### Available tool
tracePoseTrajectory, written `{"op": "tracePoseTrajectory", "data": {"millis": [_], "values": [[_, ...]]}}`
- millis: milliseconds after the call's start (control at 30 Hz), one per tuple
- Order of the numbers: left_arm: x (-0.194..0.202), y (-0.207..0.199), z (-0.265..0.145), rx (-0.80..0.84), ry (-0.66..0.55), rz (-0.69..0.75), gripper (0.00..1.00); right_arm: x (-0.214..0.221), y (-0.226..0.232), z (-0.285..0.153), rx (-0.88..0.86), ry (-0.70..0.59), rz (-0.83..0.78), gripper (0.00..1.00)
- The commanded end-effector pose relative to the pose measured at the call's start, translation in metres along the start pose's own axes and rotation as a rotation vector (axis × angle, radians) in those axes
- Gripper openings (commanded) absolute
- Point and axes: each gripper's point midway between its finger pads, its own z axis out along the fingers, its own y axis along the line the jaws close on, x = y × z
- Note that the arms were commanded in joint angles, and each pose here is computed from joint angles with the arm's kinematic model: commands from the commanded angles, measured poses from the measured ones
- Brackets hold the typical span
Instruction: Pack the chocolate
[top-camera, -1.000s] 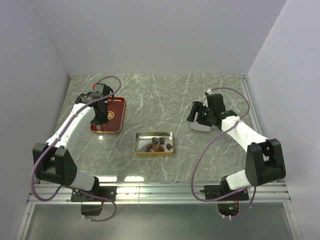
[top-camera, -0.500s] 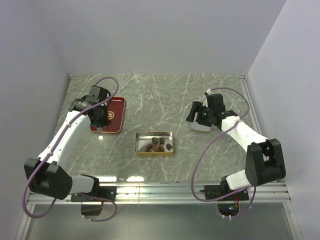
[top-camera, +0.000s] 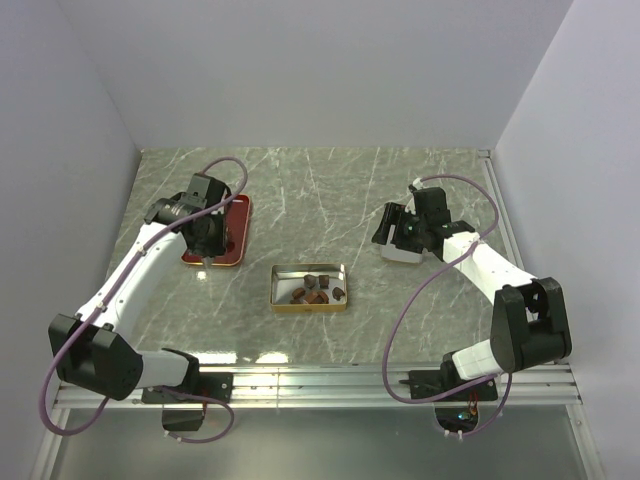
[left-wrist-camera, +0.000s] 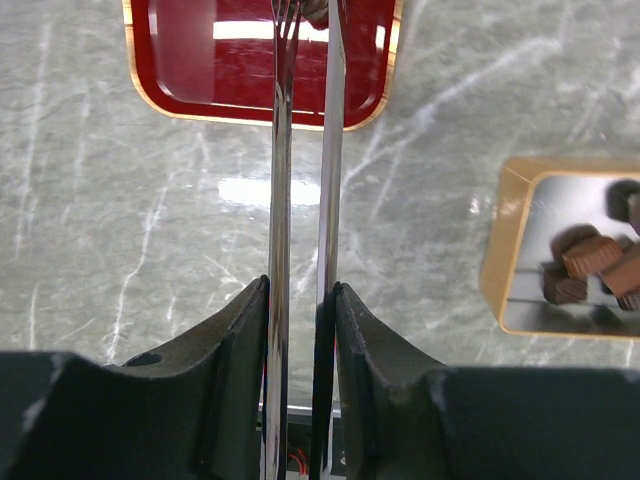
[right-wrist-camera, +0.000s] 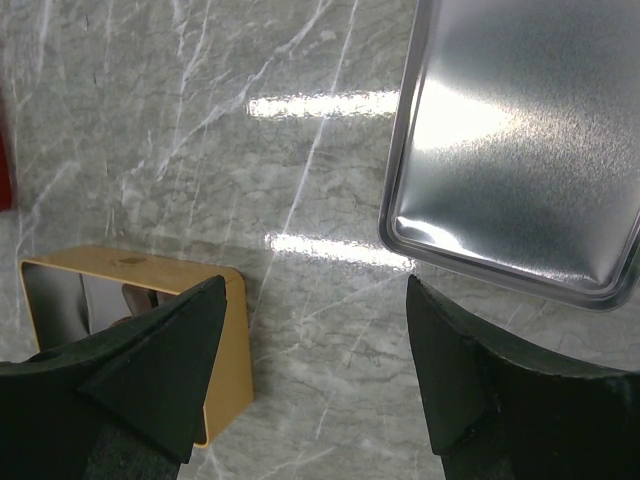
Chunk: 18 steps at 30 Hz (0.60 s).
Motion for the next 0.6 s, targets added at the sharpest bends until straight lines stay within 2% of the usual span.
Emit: {"op": "tracePoseTrajectory", "data": {"millis": [0,567], "values": [[-0.005,-0.013,-0.008,0.068,-0.021,0.024,0.35,-0.011,0.011,-0.003,-0.025,-0.027,-0.013,0.79],[-0.014,-0.03,-0.022,0.167,-0.041,0.077,0.35,-0.009,0.011,0.002,-0.022,-0.003,-0.008,0.79]]}}
